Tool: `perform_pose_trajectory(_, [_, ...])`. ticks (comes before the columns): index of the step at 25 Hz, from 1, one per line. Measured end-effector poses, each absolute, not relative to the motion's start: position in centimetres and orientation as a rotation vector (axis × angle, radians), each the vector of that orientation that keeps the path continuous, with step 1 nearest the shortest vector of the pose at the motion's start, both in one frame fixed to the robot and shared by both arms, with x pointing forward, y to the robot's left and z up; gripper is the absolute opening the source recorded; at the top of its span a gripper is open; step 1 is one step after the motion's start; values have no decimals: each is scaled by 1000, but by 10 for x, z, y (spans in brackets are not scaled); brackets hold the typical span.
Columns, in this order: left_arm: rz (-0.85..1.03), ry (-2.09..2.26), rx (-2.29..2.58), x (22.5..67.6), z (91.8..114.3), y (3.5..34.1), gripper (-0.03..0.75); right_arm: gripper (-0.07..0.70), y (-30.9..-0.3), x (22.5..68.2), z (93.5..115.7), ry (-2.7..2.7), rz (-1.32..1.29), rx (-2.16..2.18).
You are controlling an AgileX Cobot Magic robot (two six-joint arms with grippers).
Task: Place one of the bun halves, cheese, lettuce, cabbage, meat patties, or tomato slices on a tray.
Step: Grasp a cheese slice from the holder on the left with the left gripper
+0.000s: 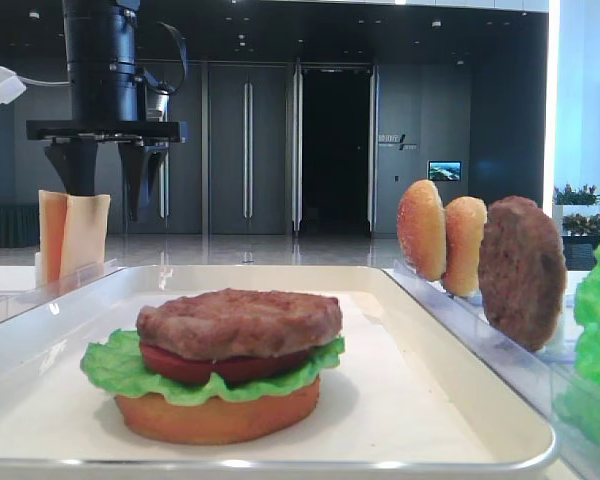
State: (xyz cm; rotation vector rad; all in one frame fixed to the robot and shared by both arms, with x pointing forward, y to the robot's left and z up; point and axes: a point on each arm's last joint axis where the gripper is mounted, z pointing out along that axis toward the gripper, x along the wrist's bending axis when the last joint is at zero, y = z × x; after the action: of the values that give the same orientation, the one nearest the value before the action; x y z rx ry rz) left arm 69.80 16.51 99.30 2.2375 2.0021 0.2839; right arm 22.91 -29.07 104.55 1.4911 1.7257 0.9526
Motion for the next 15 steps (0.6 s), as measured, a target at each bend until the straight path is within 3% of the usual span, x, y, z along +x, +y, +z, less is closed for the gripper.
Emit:
perform_pose_trajectory(6, [286, 1977, 2262, 698, 993, 165, 391, 482, -291, 229, 1046, 1726, 953, 1491])
perform_pose_trajectory(15, [287, 1953, 2285, 698, 993, 165, 360, 482, -291, 229, 1046, 1726, 953, 1491])
